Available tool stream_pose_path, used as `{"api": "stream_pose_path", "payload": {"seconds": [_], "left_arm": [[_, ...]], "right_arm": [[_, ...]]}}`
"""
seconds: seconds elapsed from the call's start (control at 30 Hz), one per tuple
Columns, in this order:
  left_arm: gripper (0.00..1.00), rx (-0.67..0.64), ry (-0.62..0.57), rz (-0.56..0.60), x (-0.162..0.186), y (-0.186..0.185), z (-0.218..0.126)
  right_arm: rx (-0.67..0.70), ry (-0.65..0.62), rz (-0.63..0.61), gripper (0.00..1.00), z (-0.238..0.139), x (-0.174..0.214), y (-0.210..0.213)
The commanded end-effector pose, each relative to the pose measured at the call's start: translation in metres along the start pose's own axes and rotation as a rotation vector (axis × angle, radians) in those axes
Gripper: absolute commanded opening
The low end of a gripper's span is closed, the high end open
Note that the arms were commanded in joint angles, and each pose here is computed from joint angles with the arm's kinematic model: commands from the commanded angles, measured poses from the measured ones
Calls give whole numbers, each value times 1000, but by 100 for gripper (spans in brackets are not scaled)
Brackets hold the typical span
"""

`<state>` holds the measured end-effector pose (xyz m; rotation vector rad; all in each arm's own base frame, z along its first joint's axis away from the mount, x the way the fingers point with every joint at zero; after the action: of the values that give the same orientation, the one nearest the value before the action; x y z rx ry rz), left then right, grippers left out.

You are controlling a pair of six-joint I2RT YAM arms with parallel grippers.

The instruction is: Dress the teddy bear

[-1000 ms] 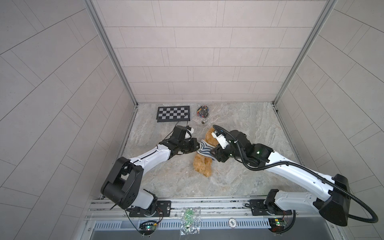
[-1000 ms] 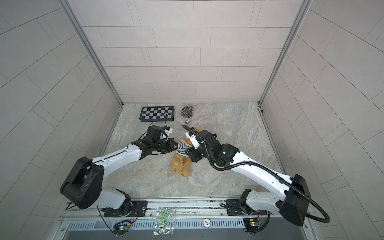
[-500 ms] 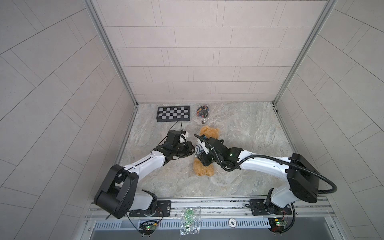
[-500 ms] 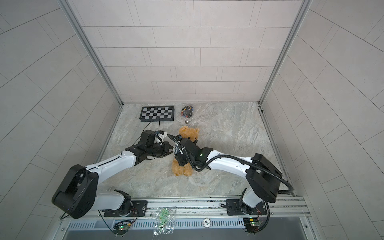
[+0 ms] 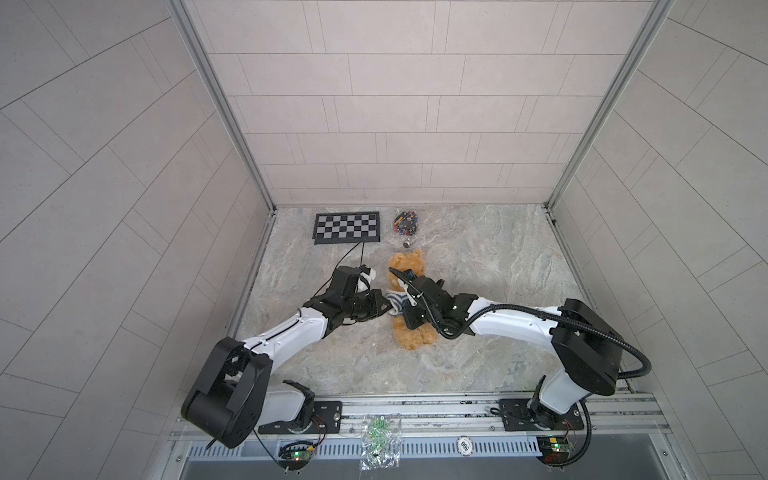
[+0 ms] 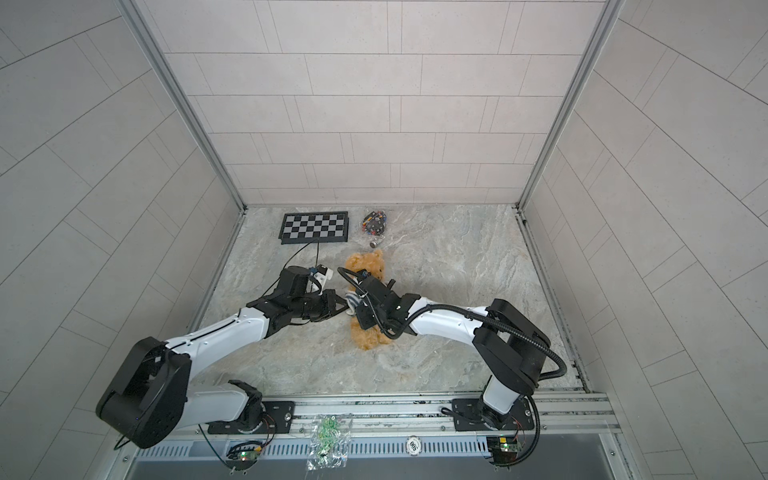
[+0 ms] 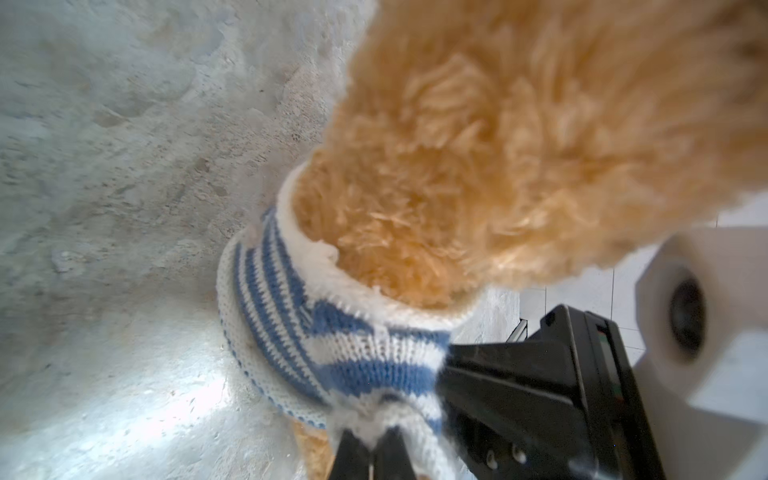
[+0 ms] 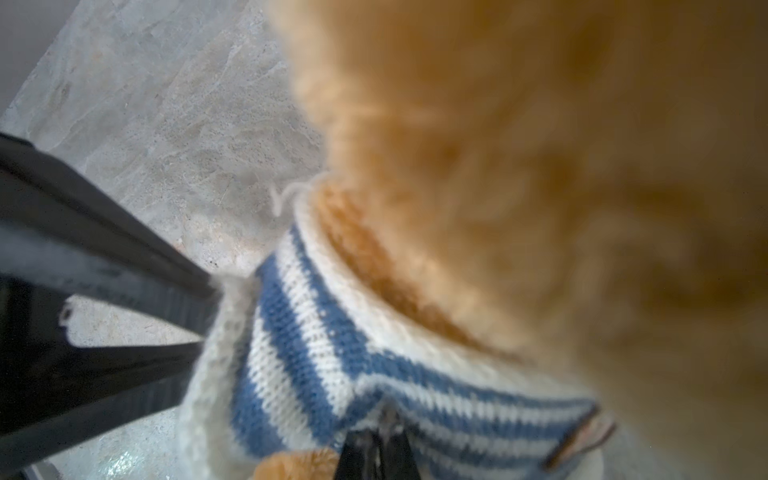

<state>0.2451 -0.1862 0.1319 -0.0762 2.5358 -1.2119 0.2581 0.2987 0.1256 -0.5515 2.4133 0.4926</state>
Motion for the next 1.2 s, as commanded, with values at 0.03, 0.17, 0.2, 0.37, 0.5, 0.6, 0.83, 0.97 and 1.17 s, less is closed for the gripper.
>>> {"api": "stream_pose_path", "payload": {"seconds": [0.03, 0.17, 0.2, 0.37, 0.5, 0.6, 0.83, 0.97, 1.17], "left_arm": [[0, -3, 45, 11, 9, 2, -9], [0, 3, 60, 14, 11, 3, -8], [0, -4, 64, 17, 12, 4, -8], [0, 39, 61, 27, 10, -11, -14], [1, 15, 40, 63, 11, -24, -21], [9, -9, 18, 65, 12, -25, -21], [22, -70, -57, 99, 20, -34, -21], [14, -99, -105, 89, 27, -31, -27], [4, -105, -138, 67, 34, -29, -27]], "right_arm": [[226, 74, 65, 0, -8, 23, -60], [242, 96, 61, 0, -13, 27, -68], [234, 96, 58, 0, -14, 27, -67], [122, 57, 41, 0, -17, 22, -51], [9, 9, 30, 0, -21, 15, -30], [-31, -9, 23, 0, -22, 10, -17], [-106, -41, 28, 0, -21, 7, 5], [-139, -52, 50, 0, -17, 8, 10], [-157, -59, 48, 0, -16, 7, 16]]}}
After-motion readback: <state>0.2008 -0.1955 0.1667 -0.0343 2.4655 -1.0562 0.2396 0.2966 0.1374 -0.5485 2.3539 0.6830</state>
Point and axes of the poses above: each gripper's point midway between its finger pads, its own z axis out along the fingers, its own y axis along the line the jaws close on, x = y × z, the point moved 5 cm from there along -z, back along the fingers, and after that the axes turned 1 degree about -z, right-handed, at the moved point
